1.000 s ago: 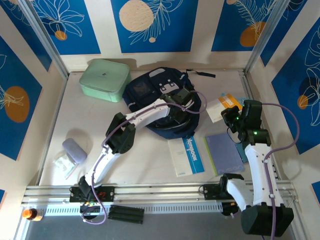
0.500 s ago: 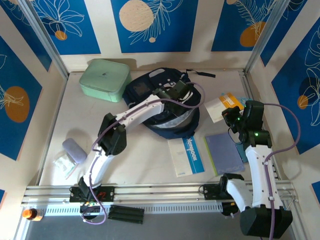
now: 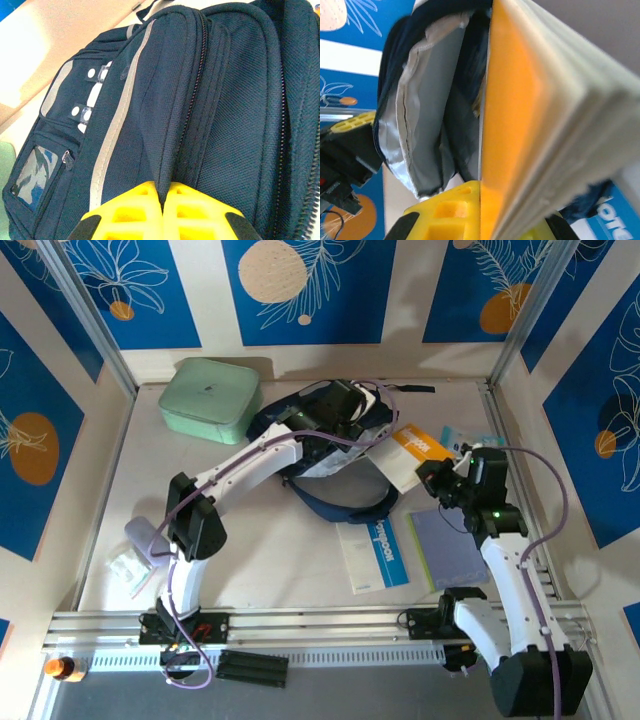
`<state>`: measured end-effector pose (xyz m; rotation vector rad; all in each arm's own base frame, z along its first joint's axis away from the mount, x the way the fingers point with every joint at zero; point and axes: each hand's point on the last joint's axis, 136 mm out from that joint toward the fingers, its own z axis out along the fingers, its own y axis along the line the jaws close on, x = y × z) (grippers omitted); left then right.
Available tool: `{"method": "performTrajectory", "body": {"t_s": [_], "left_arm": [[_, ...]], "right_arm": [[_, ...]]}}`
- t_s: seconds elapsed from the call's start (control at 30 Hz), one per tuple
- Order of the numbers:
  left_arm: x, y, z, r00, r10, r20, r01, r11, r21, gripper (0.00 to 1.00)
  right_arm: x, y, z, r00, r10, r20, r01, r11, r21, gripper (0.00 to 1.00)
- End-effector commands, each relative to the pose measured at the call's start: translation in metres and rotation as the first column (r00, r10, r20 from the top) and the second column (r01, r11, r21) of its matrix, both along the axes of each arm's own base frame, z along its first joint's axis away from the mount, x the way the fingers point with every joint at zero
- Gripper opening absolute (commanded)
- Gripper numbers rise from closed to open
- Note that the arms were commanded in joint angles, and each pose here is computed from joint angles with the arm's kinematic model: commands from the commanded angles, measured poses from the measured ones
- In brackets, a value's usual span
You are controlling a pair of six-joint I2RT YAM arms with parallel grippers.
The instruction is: Pack the student bag
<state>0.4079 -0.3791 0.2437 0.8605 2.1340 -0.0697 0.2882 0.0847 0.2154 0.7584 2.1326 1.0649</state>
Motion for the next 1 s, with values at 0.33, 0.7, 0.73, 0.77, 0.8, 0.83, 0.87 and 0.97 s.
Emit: {"method": "performTrajectory", "body": {"t_s": [0.33, 0.7, 0.73, 0.77, 0.8, 0.83, 0.87, 0.97], "left_arm": [[0.012, -0.004, 0.053, 0.997, 0.022, 0.075, -0.007, 0.979, -0.203, 0.00], [0.009, 0.010, 0.056, 1.000, 0.017, 0.010, -0.012, 0.944, -0.330, 0.00], [0.010, 0.012, 0.055, 1.000, 0.021, 0.003, -0.019, 0.941, -0.339, 0.00], [0.012, 0.015, 0.056, 1.000, 0.027, -0.001, -0.025, 0.938, -0.345, 0.00], [0.013, 0.018, 0.056, 0.999, 0.035, -0.006, -0.035, 0.937, -0.348, 0.00], [0.014, 0.021, 0.057, 0.999, 0.042, -0.012, -0.043, 0.935, -0.353, 0.00], [0.015, 0.023, 0.058, 0.999, 0.045, -0.017, -0.048, 0.932, -0.358, 0.00], [0.016, 0.027, 0.061, 0.999, 0.043, -0.022, -0.048, 0.926, -0.376, 0.00]], "right_arm": [[0.065, 0.073, -0.024, 0.999, 0.039, -0.019, -0.036, 0.993, 0.117, 0.04], [0.094, 0.087, -0.096, 0.971, -0.163, -0.177, 0.162, 0.987, -0.018, 0.03], [0.098, 0.089, -0.101, 0.966, -0.179, -0.185, 0.180, 0.984, -0.016, 0.03], [0.101, 0.092, -0.105, 0.963, -0.188, -0.194, 0.190, 0.982, -0.009, 0.04], [0.104, 0.095, -0.109, 0.960, -0.194, -0.204, 0.199, 0.980, 0.005, 0.03], [0.110, 0.099, -0.109, 0.962, -0.193, -0.193, 0.200, 0.980, 0.020, 0.04], [0.115, 0.102, -0.110, 0.965, -0.188, -0.185, 0.197, 0.980, 0.031, 0.05], [0.133, 0.116, -0.107, 0.973, -0.160, -0.165, 0.173, 0.982, 0.070, 0.08]]}}
